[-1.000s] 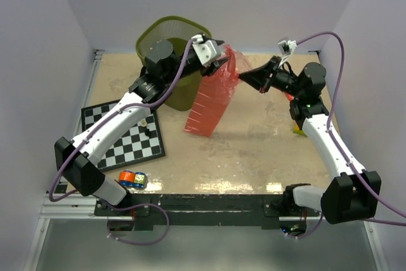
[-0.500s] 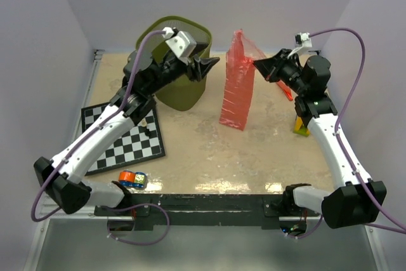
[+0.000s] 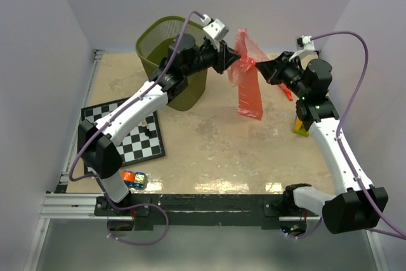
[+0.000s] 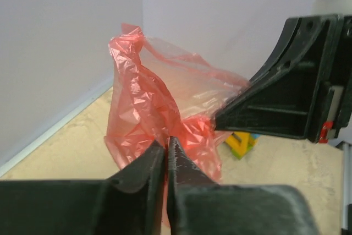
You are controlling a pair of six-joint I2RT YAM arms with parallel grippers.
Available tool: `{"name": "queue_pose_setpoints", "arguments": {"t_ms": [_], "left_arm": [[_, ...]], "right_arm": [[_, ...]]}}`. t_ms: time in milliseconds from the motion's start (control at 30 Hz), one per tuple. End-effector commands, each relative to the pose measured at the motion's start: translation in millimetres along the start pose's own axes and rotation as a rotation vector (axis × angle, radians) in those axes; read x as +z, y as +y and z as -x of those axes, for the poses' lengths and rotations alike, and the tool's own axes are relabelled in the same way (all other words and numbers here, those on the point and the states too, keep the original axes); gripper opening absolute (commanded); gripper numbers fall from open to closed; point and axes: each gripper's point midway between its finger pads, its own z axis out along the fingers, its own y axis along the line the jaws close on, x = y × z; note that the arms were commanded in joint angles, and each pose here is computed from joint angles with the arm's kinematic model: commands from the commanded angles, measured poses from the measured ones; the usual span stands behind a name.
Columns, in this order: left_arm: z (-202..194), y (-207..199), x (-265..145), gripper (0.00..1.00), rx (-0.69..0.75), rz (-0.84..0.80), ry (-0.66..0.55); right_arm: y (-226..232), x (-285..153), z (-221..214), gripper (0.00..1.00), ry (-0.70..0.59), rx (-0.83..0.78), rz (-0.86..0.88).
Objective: Put the trash bags into the trash bin
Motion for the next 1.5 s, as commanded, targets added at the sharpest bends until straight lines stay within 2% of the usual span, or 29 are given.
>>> {"name": "queue_pose_setpoints", "arguments": {"t_ms": [0, 67, 200, 367, 700, 833, 933, 1033, 1133, 1200, 1267, 1400, 1467], "left_arm": [[16, -10, 6, 0.0, 0.017, -0.078, 0.011], [5, 3, 0, 0.0, 0.018, -0.031, 0.047], [12, 32, -21, 0.0, 0.102, 0.087, 0.054], [11, 69, -50, 0.0, 0.107, 0.202, 0.081], [-8, 94, -88, 0.0, 0.151, 0.335, 0.157], [-11, 96, -94, 0.0, 0.169, 0.346, 0.162], [-5, 66, -87, 0.01, 0.217, 0.17, 0.122], [15, 39, -83, 0.41, 0.293, 0.053, 0.044], [35, 8, -79, 0.57, 0.536, -0.017, -0.007], [40, -8, -74, 0.61, 0.666, -0.028, -0.016], [40, -23, -66, 0.64, 0.732, -0.056, -0.018], [36, -40, -45, 0.64, 0.757, -0.111, 0.011], [25, -41, -39, 0.64, 0.786, -0.088, 0.077]], "right_arm": [[3, -6, 16, 0.0, -0.067, -0.041, -0.011], [-2, -7, 19, 0.0, -0.064, -0.068, -0.039], [-29, -14, 21, 0.0, -0.05, -0.141, -0.181], [-58, -20, 17, 0.0, -0.021, -0.177, -0.321], [-94, -36, 30, 0.0, -0.022, -0.208, -0.515], [-88, -36, 35, 0.0, -0.012, -0.239, -0.491], [-54, -21, 29, 0.0, 0.055, -0.293, -0.273], [-29, -14, 22, 0.0, 0.103, -0.315, -0.125], [-22, -9, 26, 0.0, 0.106, -0.341, -0.114], [-14, -6, 30, 0.0, 0.098, -0.366, -0.095], [-7, -2, 33, 0.0, 0.095, -0.384, -0.082], [0, 8, 32, 0.0, 0.093, -0.369, -0.075], [-9, 10, 36, 0.0, 0.073, -0.312, -0.139]]}}
